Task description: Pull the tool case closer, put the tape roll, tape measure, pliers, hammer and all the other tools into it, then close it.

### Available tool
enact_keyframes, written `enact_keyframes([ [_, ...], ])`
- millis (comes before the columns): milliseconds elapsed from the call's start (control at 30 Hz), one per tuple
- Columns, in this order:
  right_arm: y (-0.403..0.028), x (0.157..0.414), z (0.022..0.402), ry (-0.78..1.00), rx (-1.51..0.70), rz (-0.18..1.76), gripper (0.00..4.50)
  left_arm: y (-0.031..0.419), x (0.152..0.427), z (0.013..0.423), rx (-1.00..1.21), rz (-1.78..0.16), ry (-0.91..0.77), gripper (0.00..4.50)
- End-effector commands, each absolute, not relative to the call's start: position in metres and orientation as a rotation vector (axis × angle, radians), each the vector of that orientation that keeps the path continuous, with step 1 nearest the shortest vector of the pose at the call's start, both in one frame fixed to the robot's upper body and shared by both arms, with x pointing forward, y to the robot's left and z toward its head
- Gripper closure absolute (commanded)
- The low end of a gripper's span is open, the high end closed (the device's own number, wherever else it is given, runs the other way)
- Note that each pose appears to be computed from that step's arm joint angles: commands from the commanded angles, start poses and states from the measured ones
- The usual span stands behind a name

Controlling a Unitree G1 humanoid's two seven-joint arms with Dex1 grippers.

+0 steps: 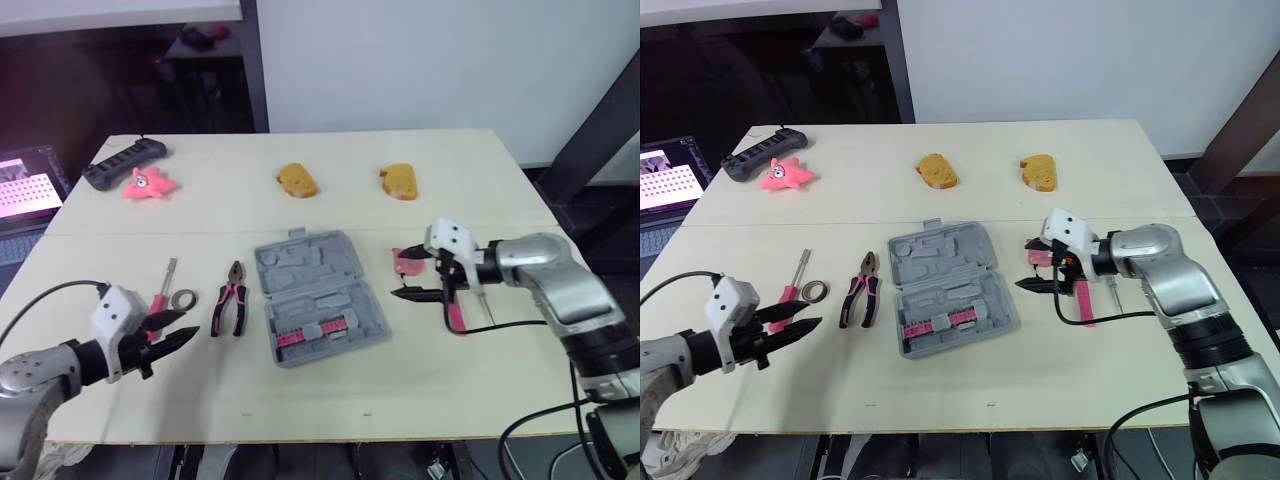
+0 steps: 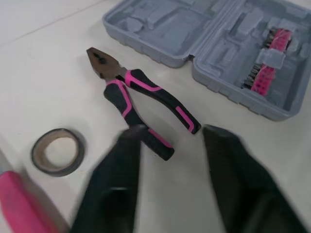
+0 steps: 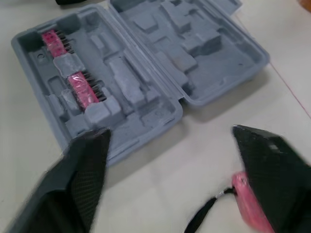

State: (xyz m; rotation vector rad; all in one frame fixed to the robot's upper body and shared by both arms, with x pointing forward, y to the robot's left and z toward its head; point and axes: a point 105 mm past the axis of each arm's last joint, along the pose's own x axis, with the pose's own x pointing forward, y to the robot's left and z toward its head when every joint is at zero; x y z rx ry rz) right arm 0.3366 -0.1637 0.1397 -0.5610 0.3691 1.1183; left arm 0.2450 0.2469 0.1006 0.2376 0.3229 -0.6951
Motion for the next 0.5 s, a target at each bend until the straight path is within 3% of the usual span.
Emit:
enact_keyframes([
  [33, -0.163, 0.351, 0.145, 0.324, -0.644, 1.093, 2.39, 0.247, 0.257, 0.103, 0.285, -0.683, 0.301, 4.50],
  [167, -0.158, 0.357, 0.139, 0.316, -0.712, 1.159, 4.47, 0.233, 0.272, 0.097, 0.250, -0.773, 0.337, 4.50],
  [500, -0.149, 0.393, 0.103, 0.351, -0.911, 1.138, 4.47, 0.199, 0.315, 0.074, 0.292, -0.883, 0.404, 4.50],
])
